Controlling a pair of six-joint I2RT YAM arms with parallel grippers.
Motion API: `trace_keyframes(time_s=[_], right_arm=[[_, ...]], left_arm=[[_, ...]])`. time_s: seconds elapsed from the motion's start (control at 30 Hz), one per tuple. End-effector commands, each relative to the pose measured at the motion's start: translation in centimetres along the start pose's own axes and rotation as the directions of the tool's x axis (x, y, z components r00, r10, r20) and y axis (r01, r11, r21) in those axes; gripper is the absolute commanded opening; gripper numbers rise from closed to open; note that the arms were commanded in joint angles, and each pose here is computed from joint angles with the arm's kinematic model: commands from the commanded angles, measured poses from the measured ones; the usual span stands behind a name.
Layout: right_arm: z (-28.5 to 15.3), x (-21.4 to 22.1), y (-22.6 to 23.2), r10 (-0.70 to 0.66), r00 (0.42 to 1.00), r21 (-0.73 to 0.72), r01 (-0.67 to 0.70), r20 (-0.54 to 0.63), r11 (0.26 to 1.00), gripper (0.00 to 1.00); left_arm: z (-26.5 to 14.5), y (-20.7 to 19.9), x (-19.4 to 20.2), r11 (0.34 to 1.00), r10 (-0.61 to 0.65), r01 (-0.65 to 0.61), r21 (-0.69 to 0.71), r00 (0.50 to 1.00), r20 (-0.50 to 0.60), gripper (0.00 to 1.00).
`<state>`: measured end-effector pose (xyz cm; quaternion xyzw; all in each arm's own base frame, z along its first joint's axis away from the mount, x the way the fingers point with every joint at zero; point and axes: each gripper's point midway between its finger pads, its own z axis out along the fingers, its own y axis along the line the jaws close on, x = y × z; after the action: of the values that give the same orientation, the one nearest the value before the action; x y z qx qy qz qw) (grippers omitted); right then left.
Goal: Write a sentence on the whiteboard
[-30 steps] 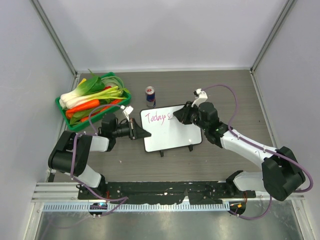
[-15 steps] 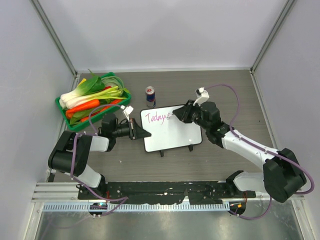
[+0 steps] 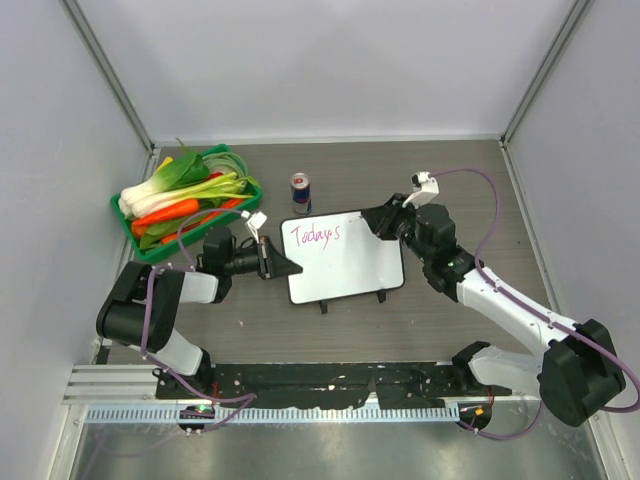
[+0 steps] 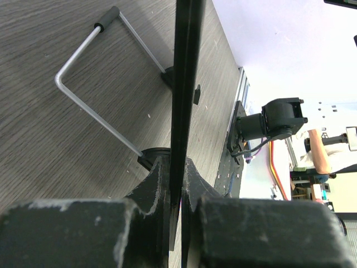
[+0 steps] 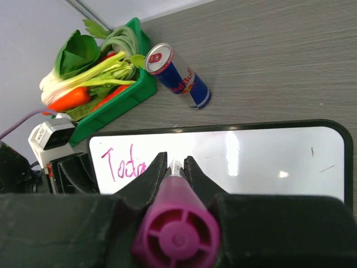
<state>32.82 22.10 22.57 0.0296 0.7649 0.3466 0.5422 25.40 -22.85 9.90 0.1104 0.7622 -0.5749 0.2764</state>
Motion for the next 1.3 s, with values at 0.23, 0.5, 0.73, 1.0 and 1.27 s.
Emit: trace_keyframes(time_s=[0.23, 0.5, 0.73, 1.0, 1.27], right_arm=[[0.8, -0.2, -1.9, -0.064, 0.998, 0.076, 0.062, 0.021, 0.995, 0.01], [1.2, 0.8, -2.8, -0.066, 0.998, 0.100, 0.065, 0.002, 0.993, 0.01], [1.5, 1.3, -3.4, -0.076, 0.997, 0.121, 0.076, -0.011, 0.990, 0.01], [1.7, 1.7, -3.4, -0.069, 0.997, 0.111, 0.071, -0.025, 0.991, 0.01], [1.8, 2.8, -2.8, -0.062, 0.996, 0.068, 0.067, -0.063, 0.995, 0.01]], left_arm=[[0.1, 1.8, 0.2, 0.997, -0.031, 0.032, -0.076, 0.999, 0.011, 0.00], [0.2, 1.8, 0.1, 0.997, -0.031, 0.032, -0.076, 0.999, 0.012, 0.00], [0.2, 1.9, 0.1, 0.997, -0.034, 0.035, -0.076, 0.999, 0.009, 0.00], [0.2, 1.9, 0.2, 0.997, -0.034, 0.034, -0.076, 0.999, 0.009, 0.00], [0.2, 1.9, 0.1, 0.996, -0.034, 0.035, -0.077, 0.999, 0.010, 0.00]])
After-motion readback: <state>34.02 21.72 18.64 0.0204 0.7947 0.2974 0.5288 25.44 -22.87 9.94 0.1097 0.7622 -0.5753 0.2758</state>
